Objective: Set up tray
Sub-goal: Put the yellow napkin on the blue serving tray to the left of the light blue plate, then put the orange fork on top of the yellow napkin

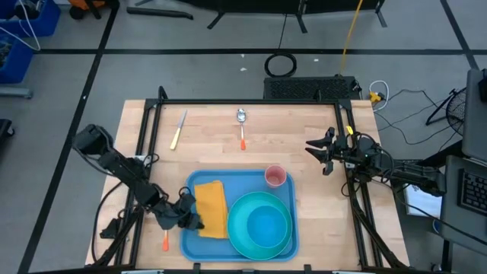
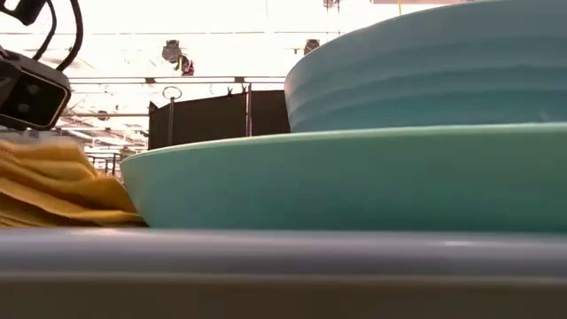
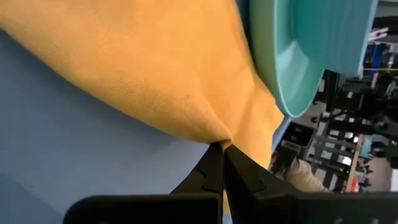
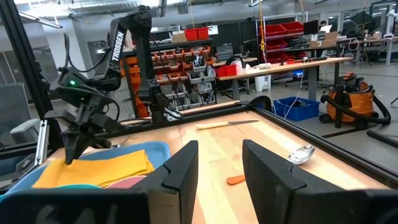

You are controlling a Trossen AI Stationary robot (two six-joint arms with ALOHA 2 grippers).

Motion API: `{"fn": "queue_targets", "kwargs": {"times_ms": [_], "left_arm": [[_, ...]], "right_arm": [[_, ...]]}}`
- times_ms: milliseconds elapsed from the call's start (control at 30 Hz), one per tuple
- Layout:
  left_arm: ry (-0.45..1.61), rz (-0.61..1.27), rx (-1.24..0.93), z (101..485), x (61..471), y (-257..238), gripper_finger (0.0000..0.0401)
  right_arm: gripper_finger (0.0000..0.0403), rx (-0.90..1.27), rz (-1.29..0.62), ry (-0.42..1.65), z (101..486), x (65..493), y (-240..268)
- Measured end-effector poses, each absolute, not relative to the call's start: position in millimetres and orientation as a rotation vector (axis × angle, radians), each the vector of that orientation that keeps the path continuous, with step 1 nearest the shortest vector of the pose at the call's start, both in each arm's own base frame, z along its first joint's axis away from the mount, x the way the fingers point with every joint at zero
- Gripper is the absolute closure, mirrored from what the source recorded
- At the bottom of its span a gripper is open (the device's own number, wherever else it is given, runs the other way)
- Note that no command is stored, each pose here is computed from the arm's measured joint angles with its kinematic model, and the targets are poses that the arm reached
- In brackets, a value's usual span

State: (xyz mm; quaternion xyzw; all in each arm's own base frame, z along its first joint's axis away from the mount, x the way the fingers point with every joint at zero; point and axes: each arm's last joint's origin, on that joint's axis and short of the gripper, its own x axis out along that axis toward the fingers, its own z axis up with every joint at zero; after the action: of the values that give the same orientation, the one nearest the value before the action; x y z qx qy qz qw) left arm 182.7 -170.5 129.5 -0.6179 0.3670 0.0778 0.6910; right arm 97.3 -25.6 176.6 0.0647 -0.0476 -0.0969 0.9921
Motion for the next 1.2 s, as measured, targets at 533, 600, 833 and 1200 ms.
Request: {"fn": "queue_targets", "kwargs": {"times_ms": [533, 600, 833, 1200], "left_arm": [[0.924, 0.206, -1.374, 125.3, 173.0, -176.7, 0.034], [0.913, 0.179, -1.341, 126.3, 174.7, -176.0, 0.0331], [0.799, 0.026, -1.232, 152.7, 178.0, -168.0, 0.0321], [1.047, 0.262, -1.394, 149.3, 158.1, -157.1, 0.0325]], "right_arm": [[0.0289, 0.13, -0.194, -0.095, 176.6, 97.3, -25.6], [0.0289, 0.129, -0.194, -0.095, 176.6, 97.3, -25.6], [0.0289, 0.13, -0.194, -0.096, 176.7, 97.3, -25.6], [0.0289, 0.13, -0.194, -0.095, 176.6, 97.3, -25.6]]}}
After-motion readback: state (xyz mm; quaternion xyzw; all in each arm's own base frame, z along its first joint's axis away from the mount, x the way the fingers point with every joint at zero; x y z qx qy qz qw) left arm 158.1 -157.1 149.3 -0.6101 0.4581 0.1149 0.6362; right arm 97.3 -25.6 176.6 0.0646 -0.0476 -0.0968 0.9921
